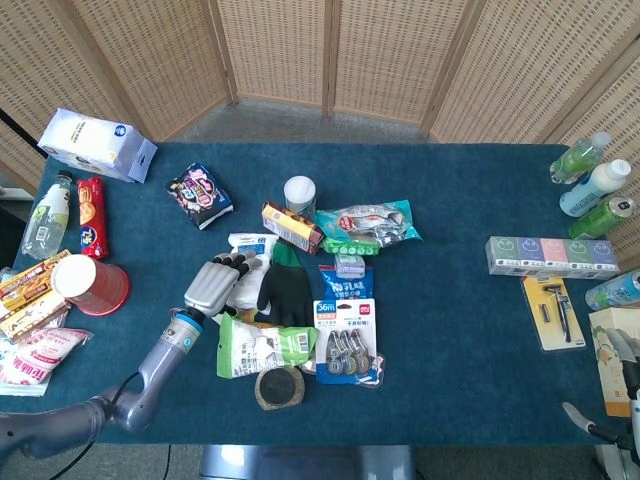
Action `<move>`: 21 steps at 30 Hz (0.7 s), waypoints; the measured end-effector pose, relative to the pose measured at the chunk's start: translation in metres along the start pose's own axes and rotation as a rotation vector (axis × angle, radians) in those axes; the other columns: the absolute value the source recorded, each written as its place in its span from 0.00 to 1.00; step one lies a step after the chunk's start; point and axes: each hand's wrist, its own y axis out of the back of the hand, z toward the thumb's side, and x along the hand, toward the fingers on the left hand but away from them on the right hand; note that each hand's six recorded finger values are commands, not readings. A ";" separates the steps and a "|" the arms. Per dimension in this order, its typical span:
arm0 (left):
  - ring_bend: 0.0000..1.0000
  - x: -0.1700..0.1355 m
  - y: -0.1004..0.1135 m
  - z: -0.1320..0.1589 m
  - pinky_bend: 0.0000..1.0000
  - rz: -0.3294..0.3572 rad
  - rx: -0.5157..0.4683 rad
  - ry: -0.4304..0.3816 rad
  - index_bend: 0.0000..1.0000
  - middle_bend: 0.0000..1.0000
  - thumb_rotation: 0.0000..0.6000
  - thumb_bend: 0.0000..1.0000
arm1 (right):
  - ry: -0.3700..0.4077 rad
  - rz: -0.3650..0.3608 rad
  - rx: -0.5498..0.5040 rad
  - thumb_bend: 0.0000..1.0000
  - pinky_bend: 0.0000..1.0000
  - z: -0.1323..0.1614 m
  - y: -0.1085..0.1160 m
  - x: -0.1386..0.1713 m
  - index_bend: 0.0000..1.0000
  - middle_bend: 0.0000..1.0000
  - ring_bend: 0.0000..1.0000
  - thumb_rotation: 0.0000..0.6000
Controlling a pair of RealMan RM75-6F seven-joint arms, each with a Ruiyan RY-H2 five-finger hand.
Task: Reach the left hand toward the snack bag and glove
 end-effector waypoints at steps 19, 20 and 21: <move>0.85 -0.029 0.093 -0.018 0.83 0.289 -0.212 -0.028 0.65 0.64 1.00 0.55 | 0.017 -0.005 -0.007 0.14 0.00 0.003 0.000 -0.002 0.00 0.00 0.00 0.96; 0.85 -0.031 0.097 -0.019 0.83 0.297 -0.220 -0.030 0.65 0.64 1.00 0.55 | 0.017 -0.005 -0.007 0.14 0.00 0.004 0.000 -0.002 0.00 0.00 0.00 0.96; 0.85 -0.033 0.101 -0.019 0.83 0.306 -0.233 -0.033 0.65 0.64 1.00 0.54 | 0.016 -0.006 -0.005 0.14 0.00 0.003 0.000 -0.001 0.00 0.00 0.00 0.96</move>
